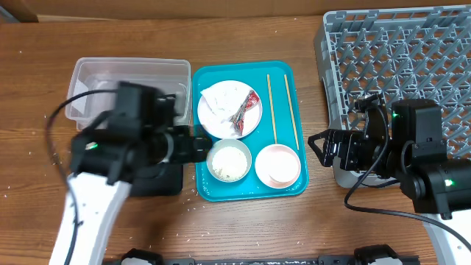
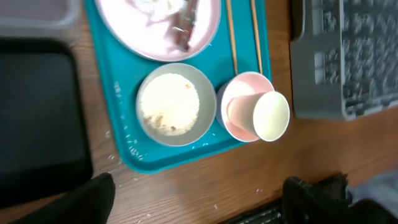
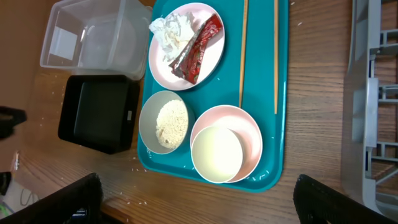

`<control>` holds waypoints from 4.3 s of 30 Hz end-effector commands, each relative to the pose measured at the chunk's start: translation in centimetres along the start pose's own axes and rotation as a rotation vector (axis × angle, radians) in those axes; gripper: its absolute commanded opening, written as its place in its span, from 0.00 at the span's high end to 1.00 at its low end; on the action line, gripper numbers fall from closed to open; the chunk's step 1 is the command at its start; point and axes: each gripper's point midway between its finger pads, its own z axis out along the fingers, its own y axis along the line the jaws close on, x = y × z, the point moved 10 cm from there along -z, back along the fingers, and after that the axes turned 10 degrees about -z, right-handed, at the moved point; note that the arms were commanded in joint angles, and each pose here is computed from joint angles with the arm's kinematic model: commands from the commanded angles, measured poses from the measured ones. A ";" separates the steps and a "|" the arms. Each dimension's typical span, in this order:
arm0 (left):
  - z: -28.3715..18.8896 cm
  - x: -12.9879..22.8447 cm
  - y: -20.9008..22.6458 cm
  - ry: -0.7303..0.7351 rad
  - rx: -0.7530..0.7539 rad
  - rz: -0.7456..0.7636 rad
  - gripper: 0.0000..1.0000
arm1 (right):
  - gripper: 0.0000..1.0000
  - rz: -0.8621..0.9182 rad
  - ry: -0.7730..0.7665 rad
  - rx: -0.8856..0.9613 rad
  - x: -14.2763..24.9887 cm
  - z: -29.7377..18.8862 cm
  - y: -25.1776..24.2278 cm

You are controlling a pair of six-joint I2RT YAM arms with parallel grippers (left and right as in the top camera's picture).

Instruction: Sort waste into correct bins and load items into the dishwasher

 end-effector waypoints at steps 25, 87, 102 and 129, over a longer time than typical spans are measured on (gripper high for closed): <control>22.2 2.8 -9.0 0.202 -0.173 0.364 0.96 | 0.00 0.187 -0.025 0.140 -0.1 -0.8 -0.7; 5.6 -4.4 -4.3 0.409 0.622 0.146 0.12 | 0.43 0.034 -0.211 -0.115 -1.9 -3.5 -0.8; 6.0 -4.3 -3.7 0.398 0.522 0.152 0.14 | 0.43 0.551 0.044 0.640 -1.9 0.8 -15.3; 8.8 -2.4 -4.0 0.282 -0.115 0.110 0.28 | 0.00 0.347 0.005 0.154 -6.2 -2.7 -7.6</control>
